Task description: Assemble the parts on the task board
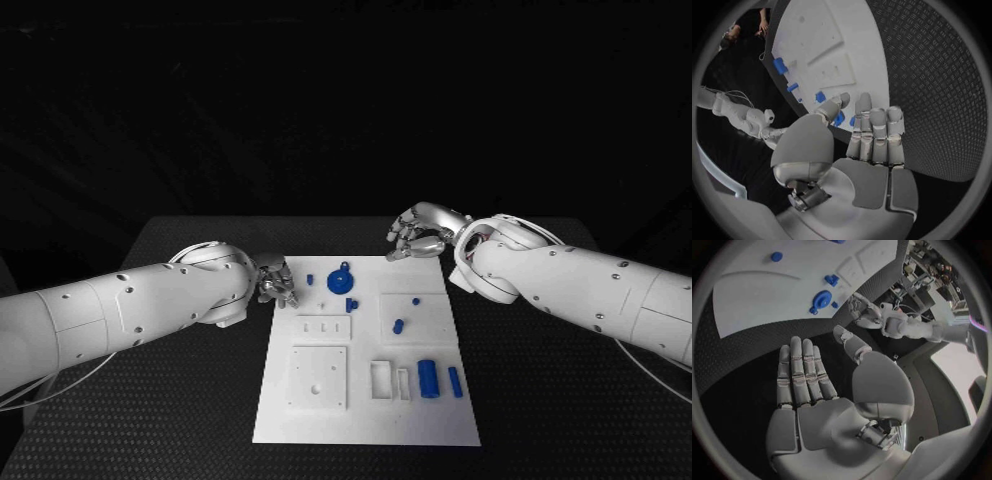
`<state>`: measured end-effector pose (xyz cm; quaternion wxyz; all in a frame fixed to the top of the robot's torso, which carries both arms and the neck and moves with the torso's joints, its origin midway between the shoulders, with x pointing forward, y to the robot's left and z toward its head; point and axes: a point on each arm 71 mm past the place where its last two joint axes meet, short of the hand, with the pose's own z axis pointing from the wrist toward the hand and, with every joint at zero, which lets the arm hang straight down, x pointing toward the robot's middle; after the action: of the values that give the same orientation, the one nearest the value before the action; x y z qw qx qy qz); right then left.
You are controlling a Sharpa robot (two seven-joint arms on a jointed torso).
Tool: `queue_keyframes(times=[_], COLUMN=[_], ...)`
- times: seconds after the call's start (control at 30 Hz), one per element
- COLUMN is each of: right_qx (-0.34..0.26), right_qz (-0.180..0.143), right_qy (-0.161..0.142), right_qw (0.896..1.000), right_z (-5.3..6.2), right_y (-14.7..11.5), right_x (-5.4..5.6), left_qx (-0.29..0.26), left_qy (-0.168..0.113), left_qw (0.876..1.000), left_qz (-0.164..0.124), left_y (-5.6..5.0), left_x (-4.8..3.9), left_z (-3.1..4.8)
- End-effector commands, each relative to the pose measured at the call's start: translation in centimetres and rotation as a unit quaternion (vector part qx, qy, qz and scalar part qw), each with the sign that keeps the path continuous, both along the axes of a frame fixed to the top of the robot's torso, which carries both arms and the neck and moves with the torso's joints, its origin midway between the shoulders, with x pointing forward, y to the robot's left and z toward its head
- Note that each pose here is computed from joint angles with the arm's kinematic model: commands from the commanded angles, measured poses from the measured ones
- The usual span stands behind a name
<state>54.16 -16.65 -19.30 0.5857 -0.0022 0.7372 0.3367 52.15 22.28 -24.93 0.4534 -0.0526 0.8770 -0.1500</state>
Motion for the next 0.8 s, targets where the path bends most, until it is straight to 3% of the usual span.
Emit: queue_keyframes(times=[0.03, 0.3, 0.53, 0.8], right_qx=[-0.078, -0.107, -0.125, -0.13], right_qz=[0.029, 0.044, 0.059, 0.076], right_qy=[-0.035, -0.062, -0.054, -0.052], right_qw=[0.996, 0.991, 0.989, 0.987], right_z=[-0.6, -1.7, -3.4, -5.0], right_y=[1.1, 3.7, 5.0, 6.4], right_x=[-0.4, -1.5, -2.2, -3.1], left_qx=[-0.034, -0.067, -0.104, -0.179], left_qy=[-0.01, -0.026, -0.034, -0.06], left_qw=[0.999, 0.997, 0.994, 0.981], left_qz=[0.008, 0.016, 0.022, 0.039], left_y=[-0.1, 0.8, 1.1, 1.1], left_x=[0.05, -0.42, -0.97, -1.24], left_z=[0.78, 2.58, 3.46, 4.18])
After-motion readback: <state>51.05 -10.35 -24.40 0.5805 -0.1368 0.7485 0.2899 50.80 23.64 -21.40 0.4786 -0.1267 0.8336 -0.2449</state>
